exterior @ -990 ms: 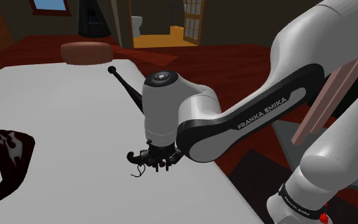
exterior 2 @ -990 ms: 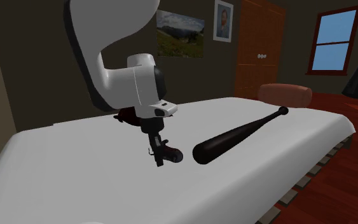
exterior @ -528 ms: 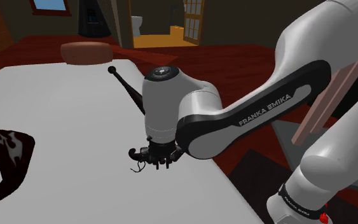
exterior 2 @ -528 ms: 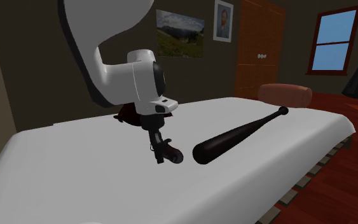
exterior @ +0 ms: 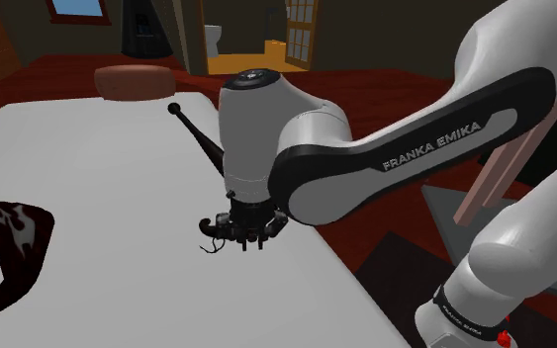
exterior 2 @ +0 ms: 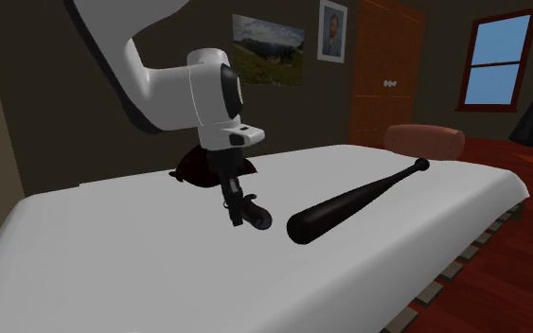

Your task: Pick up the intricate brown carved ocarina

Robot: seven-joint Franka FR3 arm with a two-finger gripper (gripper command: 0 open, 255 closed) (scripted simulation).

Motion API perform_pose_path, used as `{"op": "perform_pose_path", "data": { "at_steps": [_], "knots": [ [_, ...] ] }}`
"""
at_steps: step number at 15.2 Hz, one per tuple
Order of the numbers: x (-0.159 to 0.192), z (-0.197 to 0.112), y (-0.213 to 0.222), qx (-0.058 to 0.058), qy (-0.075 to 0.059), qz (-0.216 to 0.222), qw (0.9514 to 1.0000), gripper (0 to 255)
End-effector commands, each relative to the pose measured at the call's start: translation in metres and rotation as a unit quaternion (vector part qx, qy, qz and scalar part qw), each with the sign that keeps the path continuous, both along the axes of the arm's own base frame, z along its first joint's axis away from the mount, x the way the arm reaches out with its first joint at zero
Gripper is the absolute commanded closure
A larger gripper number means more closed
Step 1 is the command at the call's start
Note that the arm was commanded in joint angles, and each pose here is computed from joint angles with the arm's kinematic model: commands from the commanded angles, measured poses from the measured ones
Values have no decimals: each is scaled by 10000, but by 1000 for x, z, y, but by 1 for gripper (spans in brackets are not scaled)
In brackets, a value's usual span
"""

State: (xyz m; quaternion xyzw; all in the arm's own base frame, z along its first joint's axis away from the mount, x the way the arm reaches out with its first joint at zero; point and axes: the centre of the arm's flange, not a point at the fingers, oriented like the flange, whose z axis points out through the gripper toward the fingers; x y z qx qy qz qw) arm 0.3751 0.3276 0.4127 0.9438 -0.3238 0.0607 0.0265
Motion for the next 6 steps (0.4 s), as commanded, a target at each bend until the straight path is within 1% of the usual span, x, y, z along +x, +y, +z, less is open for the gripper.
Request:
{"op": "perform_pose_path", "data": {
  "at_steps": [1,4,6],
  "knots": [
    [0,10,-1,0,1,1,10000,255],
    [0,26,-1,0,1,1,10000,255],
    [0,27,-1,1,1,1,10000,255]
  ]
}}
